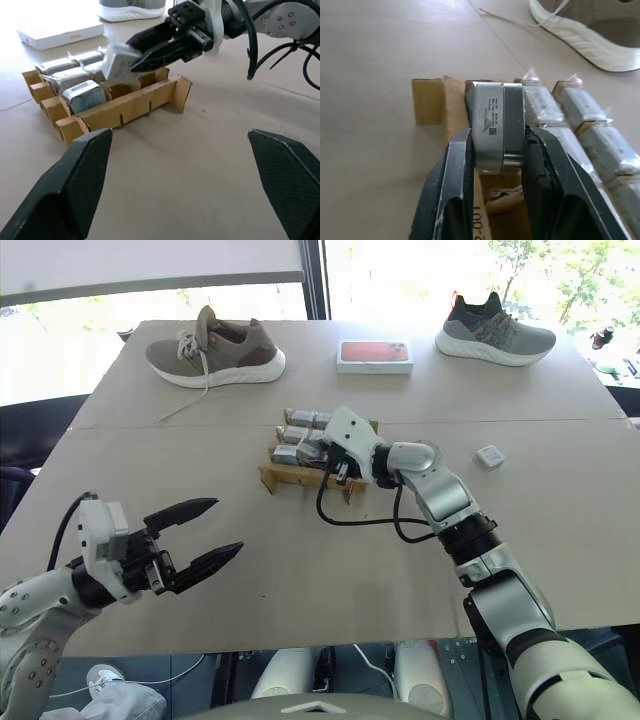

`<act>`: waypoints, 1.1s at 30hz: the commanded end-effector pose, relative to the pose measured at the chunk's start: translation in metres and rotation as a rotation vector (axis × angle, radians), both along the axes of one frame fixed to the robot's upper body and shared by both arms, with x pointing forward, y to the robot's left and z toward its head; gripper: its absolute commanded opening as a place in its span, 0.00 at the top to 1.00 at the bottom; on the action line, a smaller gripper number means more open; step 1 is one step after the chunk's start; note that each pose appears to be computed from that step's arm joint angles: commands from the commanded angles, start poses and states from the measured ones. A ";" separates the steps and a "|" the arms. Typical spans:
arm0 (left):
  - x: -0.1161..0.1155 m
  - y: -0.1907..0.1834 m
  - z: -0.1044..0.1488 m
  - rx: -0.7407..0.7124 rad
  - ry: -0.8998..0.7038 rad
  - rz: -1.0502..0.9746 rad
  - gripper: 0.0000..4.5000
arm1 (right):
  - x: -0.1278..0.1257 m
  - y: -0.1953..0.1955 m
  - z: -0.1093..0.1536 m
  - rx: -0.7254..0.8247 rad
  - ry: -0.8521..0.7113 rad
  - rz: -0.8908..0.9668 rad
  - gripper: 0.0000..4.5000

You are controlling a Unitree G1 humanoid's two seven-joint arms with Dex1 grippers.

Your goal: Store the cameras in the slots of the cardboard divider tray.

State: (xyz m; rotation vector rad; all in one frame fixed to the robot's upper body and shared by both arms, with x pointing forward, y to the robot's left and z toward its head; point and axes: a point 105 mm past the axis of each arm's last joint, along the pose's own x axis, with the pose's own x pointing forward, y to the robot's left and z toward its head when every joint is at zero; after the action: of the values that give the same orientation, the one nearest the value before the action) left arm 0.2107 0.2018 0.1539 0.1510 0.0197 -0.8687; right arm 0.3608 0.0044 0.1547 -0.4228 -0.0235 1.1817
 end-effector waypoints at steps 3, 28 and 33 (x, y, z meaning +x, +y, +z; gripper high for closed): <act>-0.004 -0.005 0.012 0.001 -0.057 -0.002 0.00 | 0.005 -0.007 -0.003 -0.039 -0.033 0.004 0.83; -0.005 -0.007 0.008 0.007 -0.067 0.008 0.00 | 0.003 -0.018 0.011 -0.160 -0.030 0.231 0.10; -0.002 -0.011 0.007 -0.004 -0.071 -0.007 0.00 | -0.014 -0.058 0.049 0.026 -0.026 0.096 0.10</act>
State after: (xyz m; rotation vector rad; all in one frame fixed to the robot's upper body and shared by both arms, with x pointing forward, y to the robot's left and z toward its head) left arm 0.2100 0.1969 0.1543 0.1558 -0.0129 -0.8478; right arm 0.3518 -0.0426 0.1738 -0.4673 0.0039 1.3258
